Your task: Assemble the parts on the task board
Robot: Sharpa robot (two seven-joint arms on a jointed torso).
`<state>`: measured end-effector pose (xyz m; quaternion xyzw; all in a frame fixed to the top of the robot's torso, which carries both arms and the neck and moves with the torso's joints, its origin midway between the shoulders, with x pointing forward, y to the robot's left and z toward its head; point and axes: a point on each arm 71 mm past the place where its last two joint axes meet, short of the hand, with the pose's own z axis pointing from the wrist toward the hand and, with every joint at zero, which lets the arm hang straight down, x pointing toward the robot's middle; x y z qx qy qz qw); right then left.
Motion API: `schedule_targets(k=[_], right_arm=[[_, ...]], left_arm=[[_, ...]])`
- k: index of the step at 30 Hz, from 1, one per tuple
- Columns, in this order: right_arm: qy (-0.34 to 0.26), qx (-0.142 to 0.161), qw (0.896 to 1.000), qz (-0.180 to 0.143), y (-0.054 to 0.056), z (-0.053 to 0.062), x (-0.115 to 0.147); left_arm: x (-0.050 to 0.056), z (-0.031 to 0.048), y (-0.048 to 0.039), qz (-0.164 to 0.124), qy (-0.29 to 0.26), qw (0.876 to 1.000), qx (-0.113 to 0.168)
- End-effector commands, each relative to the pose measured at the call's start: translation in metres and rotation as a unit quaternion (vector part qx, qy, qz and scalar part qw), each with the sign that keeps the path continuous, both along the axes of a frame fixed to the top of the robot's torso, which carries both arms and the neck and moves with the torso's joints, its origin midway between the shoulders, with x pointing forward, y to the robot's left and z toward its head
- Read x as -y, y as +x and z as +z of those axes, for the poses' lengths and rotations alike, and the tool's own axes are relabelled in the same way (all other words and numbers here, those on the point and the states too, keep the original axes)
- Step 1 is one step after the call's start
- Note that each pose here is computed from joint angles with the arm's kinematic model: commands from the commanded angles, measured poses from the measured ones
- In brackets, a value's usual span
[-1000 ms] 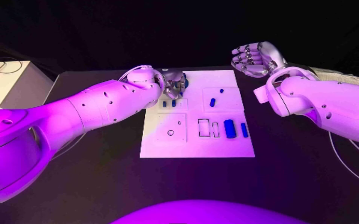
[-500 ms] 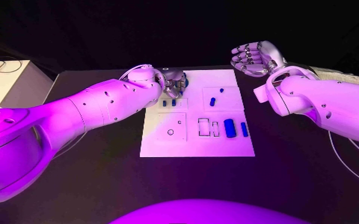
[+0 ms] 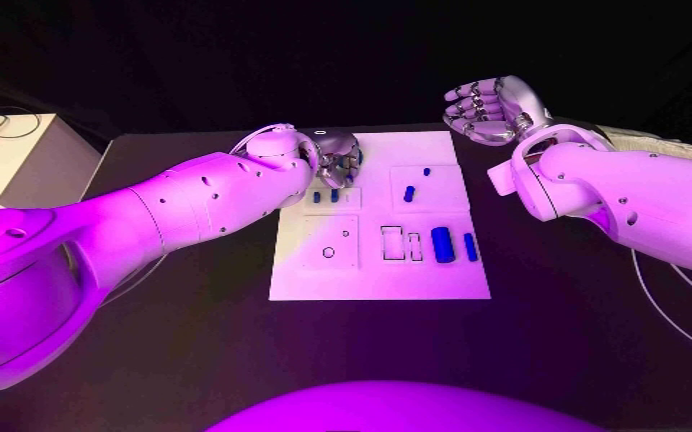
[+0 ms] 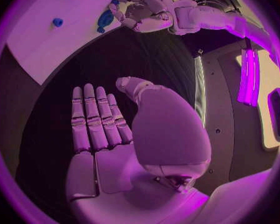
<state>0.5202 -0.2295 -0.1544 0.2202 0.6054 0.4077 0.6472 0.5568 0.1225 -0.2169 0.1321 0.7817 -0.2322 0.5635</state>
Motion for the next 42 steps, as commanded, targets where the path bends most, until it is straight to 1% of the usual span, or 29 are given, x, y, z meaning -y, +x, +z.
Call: schedule_targets(k=[1, 7, 21, 29, 34, 37, 42], right_arm=[[-0.001, 0.0, 1.0, 0.011, -0.001, 0.0, -0.002], [-0.001, -0.001, 1.0, 0.012, -0.001, 0.0, -0.003], [-0.001, -0.002, 1.0, 0.013, -0.001, 0.0, -0.003], [-0.001, -0.002, 1.0, 0.014, -0.001, 0.0, -0.003], [-0.001, -0.002, 1.0, 0.014, 0.0, 0.0, -0.003], [-0.001, -0.002, 1.0, 0.014, 0.0, 0.0, -0.003], [-0.001, -0.001, 1.0, 0.013, 0.0, 0.0, -0.002]], left_arm=[[0.002, -0.0063, -0.0039, -0.011, 0.004, 1.0, -0.014], [0.001, -0.0063, -0.0035, -0.009, 0.005, 1.0, -0.011], [-0.001, -0.0038, -0.0023, -0.005, -0.004, 1.0, 0.007], [0.0, -0.0012, -0.0047, -0.01, -0.025, 1.0, 0.016], [-0.003, -0.0003, -0.0068, -0.008, -0.034, 0.999, 0.013], [-0.006, 0.0024, -0.0073, -0.005, -0.042, 0.999, 0.01], [-0.013, 0.0123, -0.0069, 0.004, -0.06, 0.998, -0.001]])
